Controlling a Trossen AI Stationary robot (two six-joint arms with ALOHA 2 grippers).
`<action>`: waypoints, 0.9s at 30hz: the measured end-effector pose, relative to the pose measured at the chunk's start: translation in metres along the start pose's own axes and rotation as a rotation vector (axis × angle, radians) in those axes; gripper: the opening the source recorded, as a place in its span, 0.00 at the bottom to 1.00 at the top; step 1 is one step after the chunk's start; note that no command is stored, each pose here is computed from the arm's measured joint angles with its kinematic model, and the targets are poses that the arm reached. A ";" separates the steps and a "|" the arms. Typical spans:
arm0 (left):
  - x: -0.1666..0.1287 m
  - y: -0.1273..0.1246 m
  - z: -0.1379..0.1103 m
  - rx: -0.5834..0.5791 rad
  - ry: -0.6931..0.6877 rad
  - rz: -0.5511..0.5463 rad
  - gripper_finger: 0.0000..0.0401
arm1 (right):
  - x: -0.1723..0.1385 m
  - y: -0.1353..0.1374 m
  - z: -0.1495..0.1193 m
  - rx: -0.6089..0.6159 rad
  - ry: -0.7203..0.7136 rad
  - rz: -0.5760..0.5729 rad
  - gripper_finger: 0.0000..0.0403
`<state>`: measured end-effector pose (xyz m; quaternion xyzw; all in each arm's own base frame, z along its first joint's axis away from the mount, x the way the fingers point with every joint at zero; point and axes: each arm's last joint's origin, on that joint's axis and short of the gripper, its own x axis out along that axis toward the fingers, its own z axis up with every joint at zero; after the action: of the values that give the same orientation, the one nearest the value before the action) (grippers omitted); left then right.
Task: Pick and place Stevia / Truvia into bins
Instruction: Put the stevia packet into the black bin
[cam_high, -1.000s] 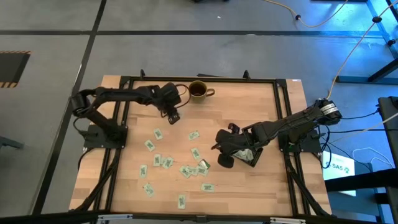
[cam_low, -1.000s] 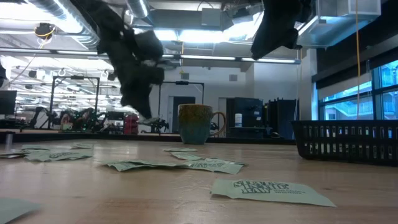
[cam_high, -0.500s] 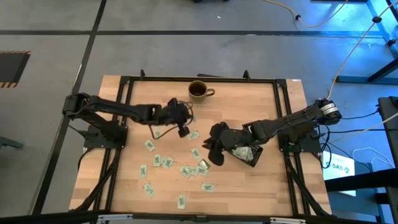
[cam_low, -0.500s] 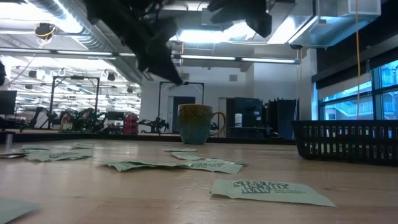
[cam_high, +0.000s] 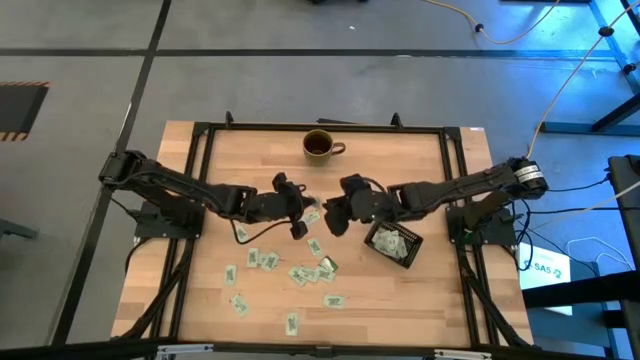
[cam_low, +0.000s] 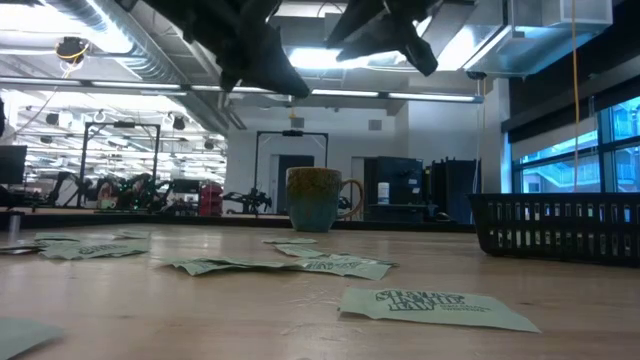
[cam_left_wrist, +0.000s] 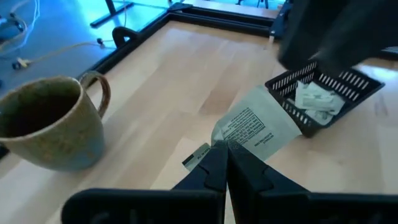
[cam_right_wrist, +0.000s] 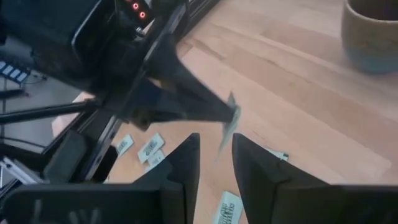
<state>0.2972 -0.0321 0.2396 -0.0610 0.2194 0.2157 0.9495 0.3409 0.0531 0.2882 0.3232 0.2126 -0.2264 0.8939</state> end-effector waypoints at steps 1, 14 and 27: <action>0.000 0.000 0.000 -0.011 0.001 -0.004 0.01 | 0.001 -0.001 0.001 0.004 -0.002 -0.002 0.24; -0.001 -0.003 0.009 -0.089 -0.073 -0.053 0.01 | 0.001 -0.001 0.002 -0.025 -0.003 -0.003 0.24; -0.001 -0.004 0.012 -0.104 -0.100 -0.062 0.00 | 0.001 -0.001 0.002 -0.054 -0.003 -0.004 0.24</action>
<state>0.3029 -0.0337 0.2509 -0.1062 0.1582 0.2001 0.9611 0.3413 0.0507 0.2882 0.2981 0.2179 -0.2228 0.9022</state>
